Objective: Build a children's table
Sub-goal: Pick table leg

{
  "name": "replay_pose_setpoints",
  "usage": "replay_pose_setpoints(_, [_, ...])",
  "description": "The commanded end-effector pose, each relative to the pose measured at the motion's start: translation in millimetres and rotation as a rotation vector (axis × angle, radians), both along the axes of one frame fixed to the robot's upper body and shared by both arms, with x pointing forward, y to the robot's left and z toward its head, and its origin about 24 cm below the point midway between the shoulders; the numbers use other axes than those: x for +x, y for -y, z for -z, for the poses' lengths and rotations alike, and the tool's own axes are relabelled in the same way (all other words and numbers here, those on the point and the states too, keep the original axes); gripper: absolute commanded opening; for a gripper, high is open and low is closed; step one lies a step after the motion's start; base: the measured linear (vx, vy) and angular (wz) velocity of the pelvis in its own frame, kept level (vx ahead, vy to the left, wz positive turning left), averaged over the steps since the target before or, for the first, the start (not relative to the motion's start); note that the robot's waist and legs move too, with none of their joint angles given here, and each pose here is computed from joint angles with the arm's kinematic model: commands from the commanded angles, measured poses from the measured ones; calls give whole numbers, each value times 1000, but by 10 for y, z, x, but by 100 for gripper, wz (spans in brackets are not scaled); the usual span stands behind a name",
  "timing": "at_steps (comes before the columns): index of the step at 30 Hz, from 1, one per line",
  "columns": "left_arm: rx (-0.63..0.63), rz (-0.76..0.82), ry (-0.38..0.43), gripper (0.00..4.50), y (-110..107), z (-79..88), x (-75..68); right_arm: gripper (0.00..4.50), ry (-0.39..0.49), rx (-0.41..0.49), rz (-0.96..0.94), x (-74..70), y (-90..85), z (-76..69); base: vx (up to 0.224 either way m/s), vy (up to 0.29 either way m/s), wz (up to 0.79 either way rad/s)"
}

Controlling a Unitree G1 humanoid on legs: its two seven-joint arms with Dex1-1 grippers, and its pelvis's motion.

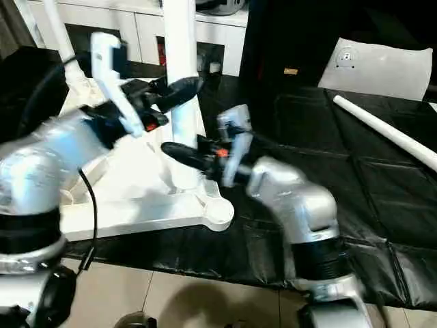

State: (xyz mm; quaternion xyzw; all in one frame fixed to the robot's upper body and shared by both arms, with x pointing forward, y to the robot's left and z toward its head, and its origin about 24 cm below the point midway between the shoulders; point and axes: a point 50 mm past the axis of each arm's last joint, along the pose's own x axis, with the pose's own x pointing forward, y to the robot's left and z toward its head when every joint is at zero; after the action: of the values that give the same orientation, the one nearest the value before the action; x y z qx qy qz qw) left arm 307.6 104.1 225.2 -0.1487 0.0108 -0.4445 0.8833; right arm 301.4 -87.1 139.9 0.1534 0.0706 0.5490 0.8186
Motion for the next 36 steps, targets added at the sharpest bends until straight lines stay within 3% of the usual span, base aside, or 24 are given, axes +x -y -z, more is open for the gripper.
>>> replay_pose_setpoints(1, [-14,72,5,255,38,-68,-13,190,28,41,-36,6,34,-114,0,0,0])
replay_pose_setpoints(11, [58,40,33,255,6,-70,24,190,33,38,-50,15,50,-124,0,0,0])
replay_pose_setpoints(27, [22,90,41,255,-17,-72,-14,190,39,31,-71,-11,24,-99,0,0,0])
replay_pose_setpoints(32, [-10,199,100,255,-40,-26,-98,190,61,3,-70,-20,-7,-71,0,0,0])
replay_pose_setpoints(36, [-1,286,101,260,-79,99,-179,190,94,-11,-67,-65,-53,-27,0,0,0])
